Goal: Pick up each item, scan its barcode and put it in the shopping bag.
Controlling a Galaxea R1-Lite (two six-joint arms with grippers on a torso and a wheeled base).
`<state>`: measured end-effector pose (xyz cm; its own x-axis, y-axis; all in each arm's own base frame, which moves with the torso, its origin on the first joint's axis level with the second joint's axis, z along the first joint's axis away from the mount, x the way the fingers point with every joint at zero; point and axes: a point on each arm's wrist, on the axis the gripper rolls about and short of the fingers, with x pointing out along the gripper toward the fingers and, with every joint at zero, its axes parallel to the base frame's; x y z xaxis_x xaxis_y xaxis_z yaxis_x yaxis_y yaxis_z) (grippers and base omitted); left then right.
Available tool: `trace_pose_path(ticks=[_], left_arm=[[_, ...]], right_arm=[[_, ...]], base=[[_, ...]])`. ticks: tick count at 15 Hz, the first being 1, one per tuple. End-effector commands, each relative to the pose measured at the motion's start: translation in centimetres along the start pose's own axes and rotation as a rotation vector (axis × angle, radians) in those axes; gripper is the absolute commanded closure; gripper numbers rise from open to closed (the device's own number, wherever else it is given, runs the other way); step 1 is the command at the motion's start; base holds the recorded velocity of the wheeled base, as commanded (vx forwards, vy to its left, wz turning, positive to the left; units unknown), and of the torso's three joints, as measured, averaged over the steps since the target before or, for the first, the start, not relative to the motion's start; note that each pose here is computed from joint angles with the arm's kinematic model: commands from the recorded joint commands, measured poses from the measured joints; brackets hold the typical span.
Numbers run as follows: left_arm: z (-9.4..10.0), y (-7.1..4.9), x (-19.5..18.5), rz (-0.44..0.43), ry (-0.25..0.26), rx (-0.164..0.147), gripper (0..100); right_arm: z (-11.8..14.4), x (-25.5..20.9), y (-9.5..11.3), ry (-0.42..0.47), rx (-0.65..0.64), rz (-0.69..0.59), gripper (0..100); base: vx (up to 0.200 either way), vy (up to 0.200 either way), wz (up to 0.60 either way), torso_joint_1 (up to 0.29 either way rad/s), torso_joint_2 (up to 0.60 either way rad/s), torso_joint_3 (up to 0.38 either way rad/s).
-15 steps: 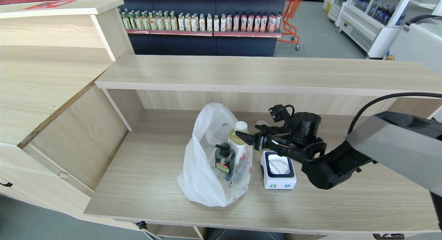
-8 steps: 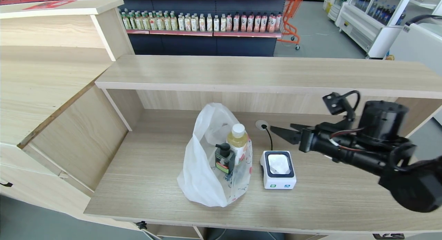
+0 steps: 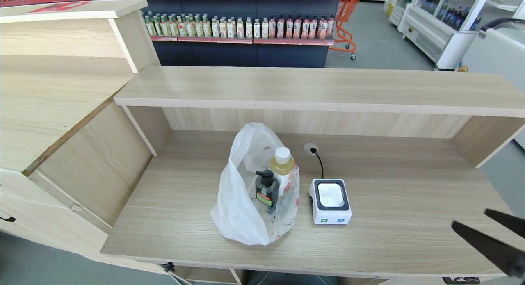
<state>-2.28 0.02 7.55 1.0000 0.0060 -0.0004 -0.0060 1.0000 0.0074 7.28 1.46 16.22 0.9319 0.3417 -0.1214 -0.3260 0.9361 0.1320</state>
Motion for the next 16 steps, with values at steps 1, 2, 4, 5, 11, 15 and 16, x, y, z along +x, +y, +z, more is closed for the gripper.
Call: trace_pose_path(ticks=[1,2,4,5,11,15,16], left_arm=[[0.0,0.0,0.0,0.0,0.0,0.0,0],[0.0,0.0,0.0,0.0,0.0,-0.001,0],[0.0,0.0,0.0,0.0,0.0,0.0,0],[0.0,0.0,0.0,0.0,0.0,0.0,0],[0.0,0.0,0.0,0.0,0.0,0.0,0],[0.0,0.0,0.0,0.002,0.0,-0.001,0],[0.0,0.0,0.0,0.0,0.0,0.0,0]], right_arm=[[-9.74,-7.8,0.72,-0.062,-0.06,-0.29,0],[-9.76,-8.18,0.71,-0.109,-0.074,-0.31,0],[-9.82,-8.35,0.73,-0.148,-0.094,-0.285,0],[-9.83,-8.34,0.71,-0.149,-0.098,-0.295,0],[-9.87,-8.36,0.64,-0.147,-0.098,-0.327,100],[-9.87,-8.37,0.63,-0.139,-0.126,-0.333,100],[-9.89,-8.37,0.63,-0.137,-0.126,-0.333,100]], base=[[0.0,0.0,0.0,0.0,0.0,0.0],[0.0,0.0,0.0,0.0,0.0,0.0],[0.0,0.0,0.0,0.0,0.0,0.0],[0.0,0.0,0.0,0.0,0.0,0.0],[0.0,0.0,0.0,0.0,0.0,0.0],[0.0,0.0,0.0,0.0,0.0,0.0],[0.0,0.0,0.0,0.0,0.0,0.0]])
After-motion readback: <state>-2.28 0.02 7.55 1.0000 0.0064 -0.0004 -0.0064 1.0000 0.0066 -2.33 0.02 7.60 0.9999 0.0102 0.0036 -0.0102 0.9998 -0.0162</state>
